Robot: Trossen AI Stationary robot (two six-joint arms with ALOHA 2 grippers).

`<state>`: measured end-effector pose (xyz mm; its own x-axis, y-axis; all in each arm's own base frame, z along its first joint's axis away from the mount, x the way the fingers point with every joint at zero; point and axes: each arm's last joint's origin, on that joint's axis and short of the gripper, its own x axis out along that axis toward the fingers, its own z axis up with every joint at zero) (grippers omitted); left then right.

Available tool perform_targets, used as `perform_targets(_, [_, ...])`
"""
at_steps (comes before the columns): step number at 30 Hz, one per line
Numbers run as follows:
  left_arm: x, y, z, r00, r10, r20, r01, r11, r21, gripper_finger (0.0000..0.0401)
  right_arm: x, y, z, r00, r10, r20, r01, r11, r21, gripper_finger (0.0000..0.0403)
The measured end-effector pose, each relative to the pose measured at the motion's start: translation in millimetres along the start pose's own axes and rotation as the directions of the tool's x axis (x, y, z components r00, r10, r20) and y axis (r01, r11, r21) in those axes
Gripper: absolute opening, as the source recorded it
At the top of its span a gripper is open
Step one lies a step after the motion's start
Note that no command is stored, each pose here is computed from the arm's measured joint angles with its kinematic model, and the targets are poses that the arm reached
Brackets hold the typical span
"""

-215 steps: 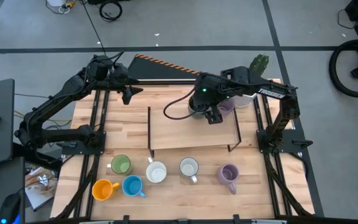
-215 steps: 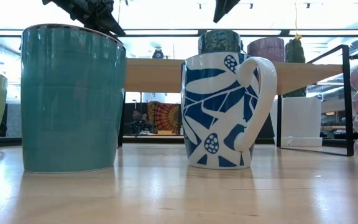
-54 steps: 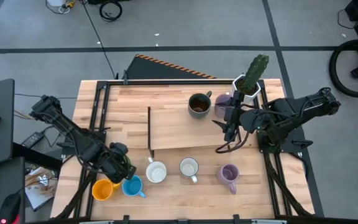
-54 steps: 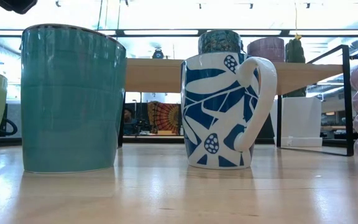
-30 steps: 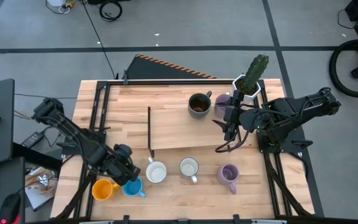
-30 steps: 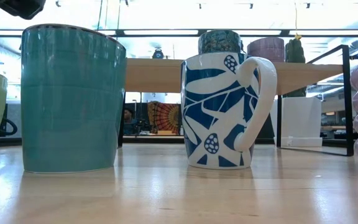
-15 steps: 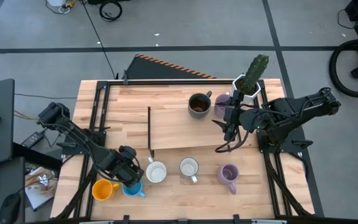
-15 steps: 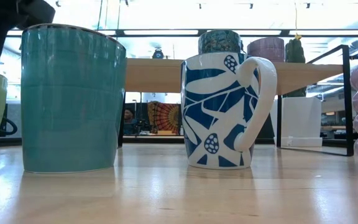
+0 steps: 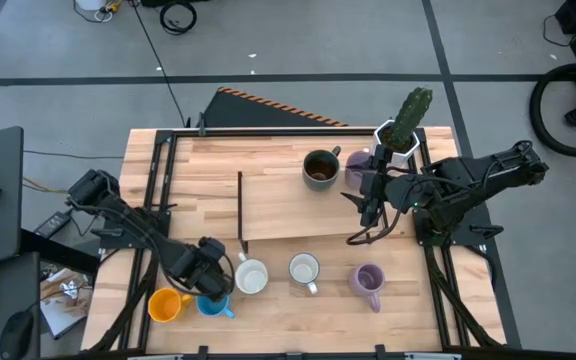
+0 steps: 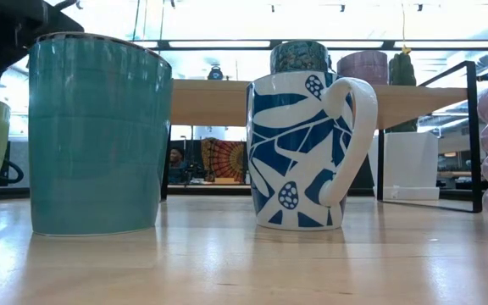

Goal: Place coffee mugs
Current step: Put the light green mug on the shelf

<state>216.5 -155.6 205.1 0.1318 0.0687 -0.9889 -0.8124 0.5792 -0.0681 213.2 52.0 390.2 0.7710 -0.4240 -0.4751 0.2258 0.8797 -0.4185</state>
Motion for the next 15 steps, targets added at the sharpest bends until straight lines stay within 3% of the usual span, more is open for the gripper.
perform_targets(10, [0.0,2.2,0.6,1.0,0.023,0.003,-0.023,0.995,0.095,0.006,0.0,0.0,0.0,1.0,0.0,0.0,0.0,1.0,0.001,0.0306])
perform_targets(15, [0.1,2.9,-0.3,1.0,0.029,-0.002,-0.028,0.976,0.217,0.0025,0.0,0.2,-0.1,1.0,0.007,0.0,-0.007,1.0,0.015,0.0306])
